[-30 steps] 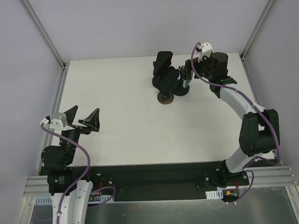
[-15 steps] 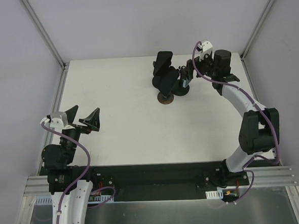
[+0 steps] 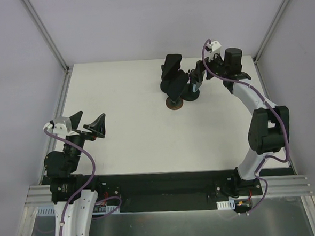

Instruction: Remove the phone from the phone stand

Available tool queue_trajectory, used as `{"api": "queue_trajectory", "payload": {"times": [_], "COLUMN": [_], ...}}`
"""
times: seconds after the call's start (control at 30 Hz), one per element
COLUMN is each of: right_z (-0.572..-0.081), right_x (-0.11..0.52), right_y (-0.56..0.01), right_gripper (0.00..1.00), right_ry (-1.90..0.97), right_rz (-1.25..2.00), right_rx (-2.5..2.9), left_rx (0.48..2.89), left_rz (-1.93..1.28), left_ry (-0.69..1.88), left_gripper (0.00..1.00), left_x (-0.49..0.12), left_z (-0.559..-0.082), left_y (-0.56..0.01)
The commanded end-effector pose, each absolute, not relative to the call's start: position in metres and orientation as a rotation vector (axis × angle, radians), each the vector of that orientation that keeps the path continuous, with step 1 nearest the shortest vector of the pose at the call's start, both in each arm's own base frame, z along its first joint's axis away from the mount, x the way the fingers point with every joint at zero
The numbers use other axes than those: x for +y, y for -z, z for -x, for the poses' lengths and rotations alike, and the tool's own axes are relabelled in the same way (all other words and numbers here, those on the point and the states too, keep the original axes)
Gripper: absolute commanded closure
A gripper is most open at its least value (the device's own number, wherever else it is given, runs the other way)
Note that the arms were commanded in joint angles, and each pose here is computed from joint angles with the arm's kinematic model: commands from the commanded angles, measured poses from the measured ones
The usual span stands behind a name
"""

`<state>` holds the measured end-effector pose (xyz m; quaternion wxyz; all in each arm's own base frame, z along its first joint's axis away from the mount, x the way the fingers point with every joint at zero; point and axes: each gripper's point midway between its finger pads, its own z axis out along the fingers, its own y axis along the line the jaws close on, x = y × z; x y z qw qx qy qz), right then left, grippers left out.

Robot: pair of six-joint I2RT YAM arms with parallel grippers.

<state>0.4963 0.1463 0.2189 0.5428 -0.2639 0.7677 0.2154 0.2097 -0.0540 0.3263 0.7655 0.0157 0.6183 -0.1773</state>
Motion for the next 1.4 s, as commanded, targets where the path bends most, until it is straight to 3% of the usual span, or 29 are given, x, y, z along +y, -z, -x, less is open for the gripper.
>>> {"api": "queue_trajectory", "payload": {"times": [0.0, 0.4, 0.63, 0.83, 0.97, 1.13, 1.37], "right_z": [-0.497, -0.474, -0.433, -0.402, -0.381, -0.349, -0.292], "right_x": [0.145, 0.083, 0.071, 0.071, 0.085, 0.100, 0.164], "right_y": [-0.245, -0.259, -0.260, -0.259, -0.254, -0.252, -0.236], "right_gripper": [0.14, 0.69, 0.74, 0.85, 0.85, 0.85, 0.83], "right_ry": [-0.495, -0.180, -0.167, -0.270, -0.299, -0.269, -0.448], "right_rz": [0.658, 0.455, 0.347, 0.113, 0.047, 0.087, 0.402], "right_rx": [1.755, 1.756, 1.763, 1.767, 1.775, 1.800, 1.832], "left_rx": [1.318, 1.303, 1.298, 1.303, 1.308, 1.308, 1.329], "left_rz": [-0.060, -0.065, -0.071, -0.079, -0.081, -0.083, -0.090], "left_ry": [0.373, 0.379, 0.388, 0.403, 0.408, 0.409, 0.421], "left_gripper": [0.01, 0.01, 0.01, 0.01, 0.01, 0.01, 0.01], "left_x": [-0.055, -0.056, -0.058, -0.061, -0.062, -0.062, -0.065], "left_z": [-0.210, -0.206, -0.205, -0.205, -0.206, -0.206, -0.210], "left_y": [-0.332, -0.335, -0.336, -0.336, -0.334, -0.334, -0.331]}}
